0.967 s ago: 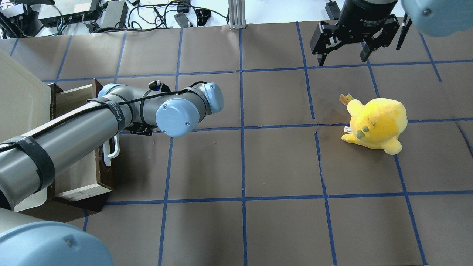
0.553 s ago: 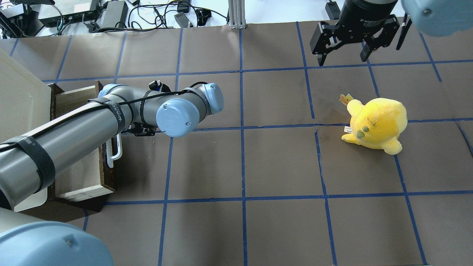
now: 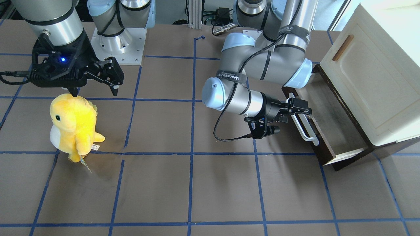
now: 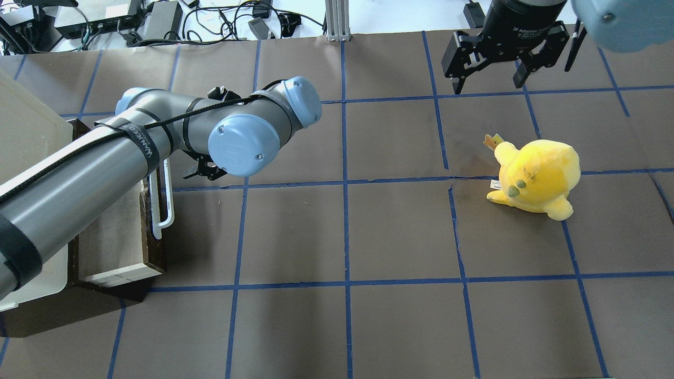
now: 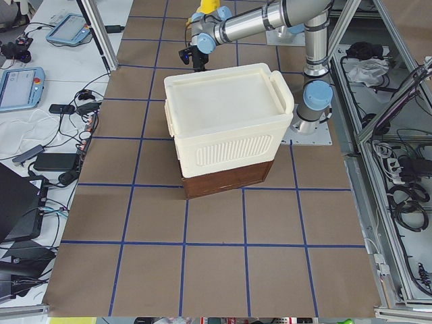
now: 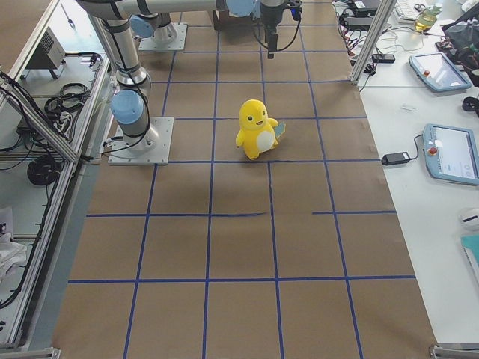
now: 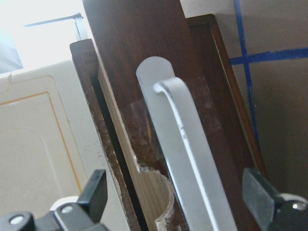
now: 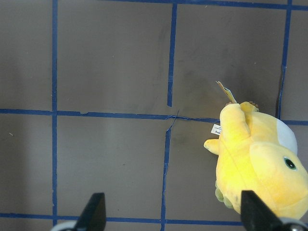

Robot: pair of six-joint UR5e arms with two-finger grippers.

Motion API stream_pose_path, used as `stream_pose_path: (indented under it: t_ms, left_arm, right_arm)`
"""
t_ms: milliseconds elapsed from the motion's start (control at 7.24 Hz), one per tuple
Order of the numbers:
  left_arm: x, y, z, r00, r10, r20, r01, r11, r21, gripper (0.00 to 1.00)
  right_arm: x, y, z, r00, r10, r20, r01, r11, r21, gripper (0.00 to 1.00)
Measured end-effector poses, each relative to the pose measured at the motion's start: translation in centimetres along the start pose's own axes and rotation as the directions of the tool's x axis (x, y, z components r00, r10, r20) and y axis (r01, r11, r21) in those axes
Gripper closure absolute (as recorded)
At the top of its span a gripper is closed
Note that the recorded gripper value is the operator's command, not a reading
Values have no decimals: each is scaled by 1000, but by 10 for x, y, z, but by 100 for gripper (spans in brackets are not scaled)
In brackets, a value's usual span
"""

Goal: Pull drawer sideways
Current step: 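Open the left gripper and lift it away from the handle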

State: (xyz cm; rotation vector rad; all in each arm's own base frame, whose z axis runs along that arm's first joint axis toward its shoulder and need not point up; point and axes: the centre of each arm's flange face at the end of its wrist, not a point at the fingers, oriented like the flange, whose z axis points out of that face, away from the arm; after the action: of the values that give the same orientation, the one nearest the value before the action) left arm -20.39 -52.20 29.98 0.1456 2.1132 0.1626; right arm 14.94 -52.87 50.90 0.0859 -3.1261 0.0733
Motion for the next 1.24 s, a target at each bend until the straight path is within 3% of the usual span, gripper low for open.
stream_pose_path:
  t_ms: [138,276,553,691,829,1105,1243]
  left_arm:
    - [-28,0,-24,988,-32,-154,32,999,-4,0]
    - [-56,2,-42,949,-72,-306,70,997,-16,0]
    - [-104,19,-69,804,-151,-575,149,988,-51,1]
    - [-125,32,-81,738,-157,-656,172,984,-42,2]
    - [-146,44,-87,695,-128,-707,182,983,2,2]
    - [-185,59,-90,654,-49,-755,211,970,119,2]
    - [-204,67,-88,620,-15,-785,225,961,160,2]
  right_arm:
    - [0,0,0,1000,0,0,0,1000,0,0]
    - [0,0,0,1000,0,0,0,1000,0,0]
    - [0,0,0,1000,0,0,0,1000,0,0]
    - [0,0,0,1000,-1,0,1,1000,0,0]
    - [0,0,0,1000,0,0,0,1000,0,0]
    - [0,0,0,1000,0,0,0,1000,0,0]
    - [0,0,0,1000,0,0,0,1000,0,0]
